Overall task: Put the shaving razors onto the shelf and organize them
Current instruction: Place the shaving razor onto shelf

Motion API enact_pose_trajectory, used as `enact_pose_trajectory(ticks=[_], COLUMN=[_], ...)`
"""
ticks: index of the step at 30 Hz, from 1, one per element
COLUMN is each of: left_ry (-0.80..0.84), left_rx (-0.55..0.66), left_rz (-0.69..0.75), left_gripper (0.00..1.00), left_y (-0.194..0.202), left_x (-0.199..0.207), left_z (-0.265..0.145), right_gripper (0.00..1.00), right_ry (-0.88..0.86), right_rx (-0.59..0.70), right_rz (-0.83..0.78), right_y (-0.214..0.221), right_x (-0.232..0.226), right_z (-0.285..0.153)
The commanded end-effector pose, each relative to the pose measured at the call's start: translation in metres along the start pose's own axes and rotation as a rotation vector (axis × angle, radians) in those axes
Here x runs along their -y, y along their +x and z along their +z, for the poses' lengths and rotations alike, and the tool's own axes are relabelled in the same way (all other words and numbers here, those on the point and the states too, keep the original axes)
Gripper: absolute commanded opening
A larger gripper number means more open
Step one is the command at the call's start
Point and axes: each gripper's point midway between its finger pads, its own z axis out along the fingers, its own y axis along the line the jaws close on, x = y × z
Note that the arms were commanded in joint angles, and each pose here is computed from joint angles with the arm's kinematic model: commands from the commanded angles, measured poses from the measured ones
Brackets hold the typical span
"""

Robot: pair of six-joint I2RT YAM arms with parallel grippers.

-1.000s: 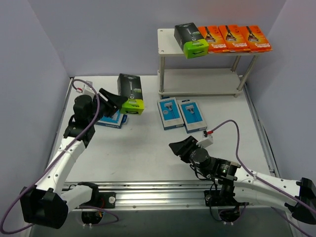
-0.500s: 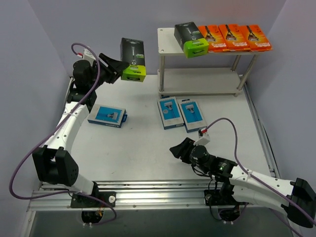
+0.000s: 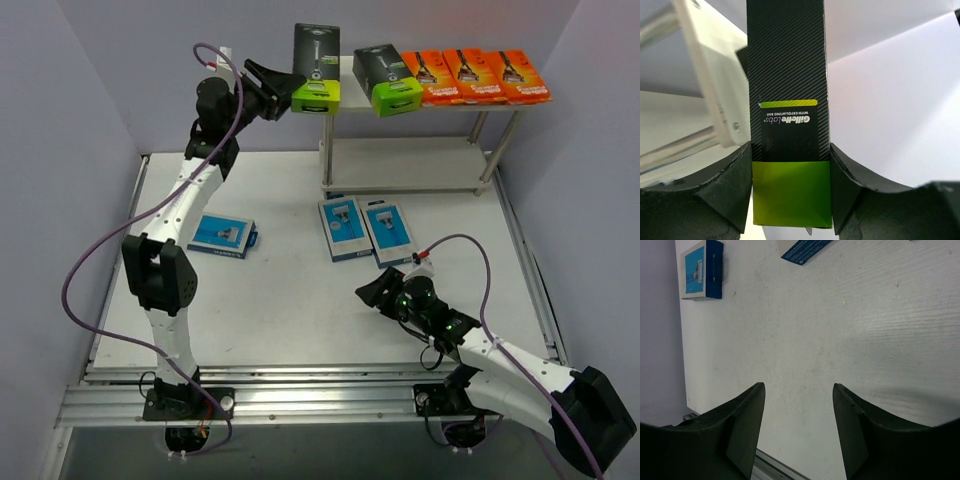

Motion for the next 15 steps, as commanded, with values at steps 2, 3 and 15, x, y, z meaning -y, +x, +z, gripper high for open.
enact_pose_trajectory(ticks=[2, 3, 15], left_ry=[0.248, 0.255, 0.185], left_rx=[-0.002, -0.013, 0.017], left_rz=[-0.011, -0.034, -0.094], left_gripper=[0.39, 0.39, 0.35], left_y=[0.000, 0.004, 0.011], left_x=[0.081, 0.083, 0.064], left_z=[0.010, 0.013, 0.033], right_gripper=[0.52, 0.52, 0.53], right_ry=[-0.071, -0.071, -0.072], right_rx=[-0.045, -0.048, -0.053], right_rz=[-0.010, -0.005, 0.015], right_y=[0.007, 0.008, 0.010], right_x=[-0.006, -0.004, 0.005], right_z=[0.001, 0.001, 0.004])
